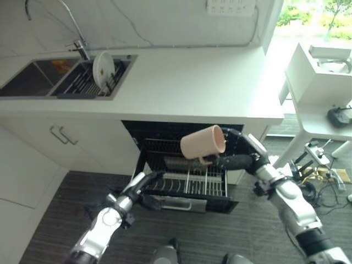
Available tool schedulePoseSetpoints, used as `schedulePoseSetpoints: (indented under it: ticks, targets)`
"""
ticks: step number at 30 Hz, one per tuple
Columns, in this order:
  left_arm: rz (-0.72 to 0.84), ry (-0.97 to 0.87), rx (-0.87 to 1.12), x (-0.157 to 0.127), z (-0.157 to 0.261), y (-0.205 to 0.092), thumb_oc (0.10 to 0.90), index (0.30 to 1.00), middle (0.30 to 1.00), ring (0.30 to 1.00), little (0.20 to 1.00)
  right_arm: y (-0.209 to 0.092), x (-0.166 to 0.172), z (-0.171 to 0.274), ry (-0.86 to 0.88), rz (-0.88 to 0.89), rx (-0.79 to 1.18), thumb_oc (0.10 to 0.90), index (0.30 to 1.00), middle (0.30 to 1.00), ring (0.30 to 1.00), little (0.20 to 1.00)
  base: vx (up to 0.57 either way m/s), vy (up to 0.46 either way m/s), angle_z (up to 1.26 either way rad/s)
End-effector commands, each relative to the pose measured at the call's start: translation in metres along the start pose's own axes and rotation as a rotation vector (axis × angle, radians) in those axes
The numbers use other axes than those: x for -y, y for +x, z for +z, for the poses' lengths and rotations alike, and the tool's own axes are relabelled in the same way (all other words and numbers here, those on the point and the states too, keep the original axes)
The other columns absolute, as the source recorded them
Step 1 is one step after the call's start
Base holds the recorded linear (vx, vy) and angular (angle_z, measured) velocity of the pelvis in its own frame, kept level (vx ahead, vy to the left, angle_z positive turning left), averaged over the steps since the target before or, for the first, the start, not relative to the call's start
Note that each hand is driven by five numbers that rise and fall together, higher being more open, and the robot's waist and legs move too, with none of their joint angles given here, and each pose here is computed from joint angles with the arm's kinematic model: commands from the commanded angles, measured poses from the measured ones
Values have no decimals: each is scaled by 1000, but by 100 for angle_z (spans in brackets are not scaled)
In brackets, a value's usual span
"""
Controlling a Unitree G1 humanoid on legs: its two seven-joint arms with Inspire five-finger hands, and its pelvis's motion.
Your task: Place the dishes in the dishwasher.
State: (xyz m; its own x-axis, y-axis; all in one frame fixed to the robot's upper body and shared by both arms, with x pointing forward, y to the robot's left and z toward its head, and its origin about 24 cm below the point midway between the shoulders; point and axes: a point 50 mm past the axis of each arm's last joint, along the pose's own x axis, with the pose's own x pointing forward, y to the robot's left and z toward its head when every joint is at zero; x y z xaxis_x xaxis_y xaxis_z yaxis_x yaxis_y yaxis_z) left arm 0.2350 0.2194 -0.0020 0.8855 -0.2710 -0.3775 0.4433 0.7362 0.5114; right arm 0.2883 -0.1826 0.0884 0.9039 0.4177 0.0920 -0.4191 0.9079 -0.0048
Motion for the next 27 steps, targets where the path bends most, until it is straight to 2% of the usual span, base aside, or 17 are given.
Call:
schedulePoseSetpoints:
  ticks: [1, 8, 16, 23, 27]
  targets:
    - [84, 10, 320, -24, 57, 9, 800, 900, 900, 900, 900, 22, -21, 54, 6, 138, 312, 400, 300, 300, 300, 300, -16, 7, 10]
    - [173, 16, 409, -35, 80, 14, 800, 900, 900, 900, 900, 23, -21, 54, 6, 147, 319, 400, 300, 300, 300, 300, -7, 5, 2]
    - [241, 89, 376, -42, 77, 13, 800, 900, 900, 900, 900, 21, -16, 53, 0, 113, 298, 400, 300, 300, 300, 300, 6, 4, 0]
    - [233, 68, 321, -42, 67, 10, 800, 900, 900, 900, 900, 11, -2, 26, 69, -81, 220, 400, 300, 300, 300, 300, 55, 22, 0]
    - [238, 74, 286, -39, 59, 7, 800, 900, 900, 900, 900, 6, 2, 21, 50, -131, 212, 400, 300, 300, 300, 300, 51, 21, 0]
